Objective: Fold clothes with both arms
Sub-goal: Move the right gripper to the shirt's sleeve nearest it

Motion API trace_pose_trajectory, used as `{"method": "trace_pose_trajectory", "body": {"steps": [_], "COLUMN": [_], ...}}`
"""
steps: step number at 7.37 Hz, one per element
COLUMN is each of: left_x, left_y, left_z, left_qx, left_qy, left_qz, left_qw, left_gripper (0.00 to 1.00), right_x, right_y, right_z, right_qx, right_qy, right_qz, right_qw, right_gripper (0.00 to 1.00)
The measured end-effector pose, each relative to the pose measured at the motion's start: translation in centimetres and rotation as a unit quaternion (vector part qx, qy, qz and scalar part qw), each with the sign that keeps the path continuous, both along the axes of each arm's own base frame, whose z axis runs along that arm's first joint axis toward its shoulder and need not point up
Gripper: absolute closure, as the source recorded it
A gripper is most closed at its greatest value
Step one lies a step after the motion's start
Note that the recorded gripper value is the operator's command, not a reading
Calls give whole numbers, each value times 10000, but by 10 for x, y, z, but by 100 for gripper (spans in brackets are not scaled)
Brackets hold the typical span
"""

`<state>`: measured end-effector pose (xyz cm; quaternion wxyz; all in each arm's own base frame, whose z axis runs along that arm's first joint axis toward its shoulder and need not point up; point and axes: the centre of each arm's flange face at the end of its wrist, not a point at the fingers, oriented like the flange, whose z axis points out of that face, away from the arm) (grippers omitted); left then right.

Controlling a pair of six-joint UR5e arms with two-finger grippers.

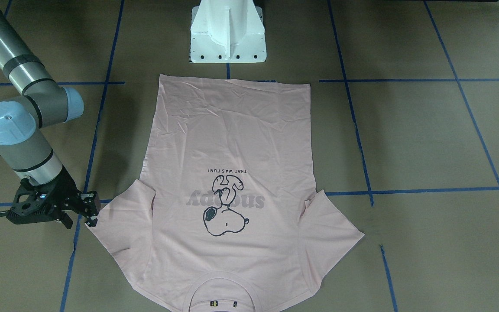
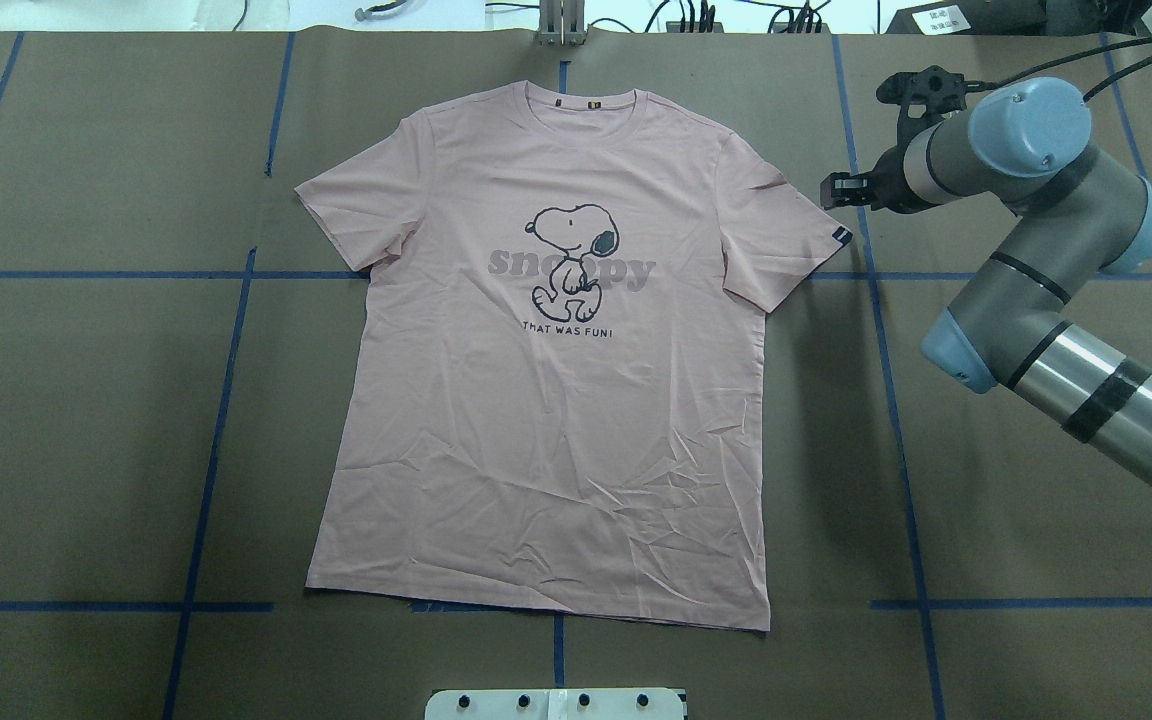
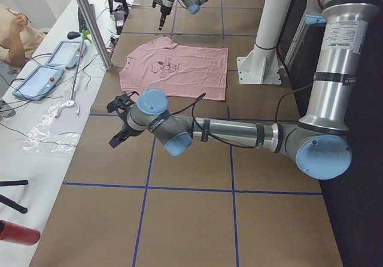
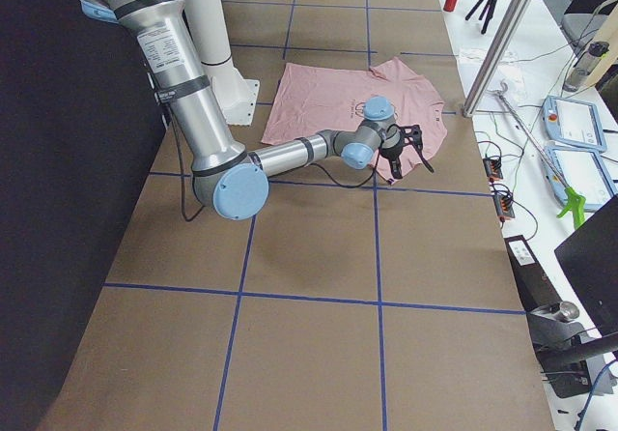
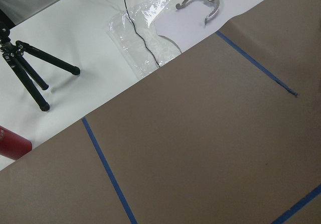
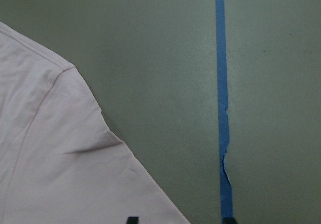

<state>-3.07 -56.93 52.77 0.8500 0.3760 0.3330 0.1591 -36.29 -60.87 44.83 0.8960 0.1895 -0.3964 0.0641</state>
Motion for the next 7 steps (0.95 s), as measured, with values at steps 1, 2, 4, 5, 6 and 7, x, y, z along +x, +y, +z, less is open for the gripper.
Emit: {"method": "trace_pose_trajectory", "body": {"steps": [1,2,4,5,6,7], "left_x": [0,0,1,1,1,1], "left_y": [0,-1,-1,0,0,0], "left_z": [0,0,0,0,0,0], "left_qx": [2,-2,-7,-7,-2,3], "left_qy": [2,3,3,2,0,-1], "left_qz": [0,0,5,7,10,11], "left_qw": [10000,10000,10000,10000,10000,10000], "left_gripper": [0,0,0,0,0,0], "right_x": [-8,-13,-20,-22,-23,-25], "right_y": [2,4,9,10,11,10], "right_z": [7,11,16,16,16,17], "right_qx": [-13,-27,-39,-37,-34,-42], "right_qy": [70,115,155,159,162,174], "right_qz": [3,-11,-48,-59,-65,-70], "right_qw": [10000,9999,9999,9998,9998,9998], "right_gripper": [38,39,40,41,41,42]}}
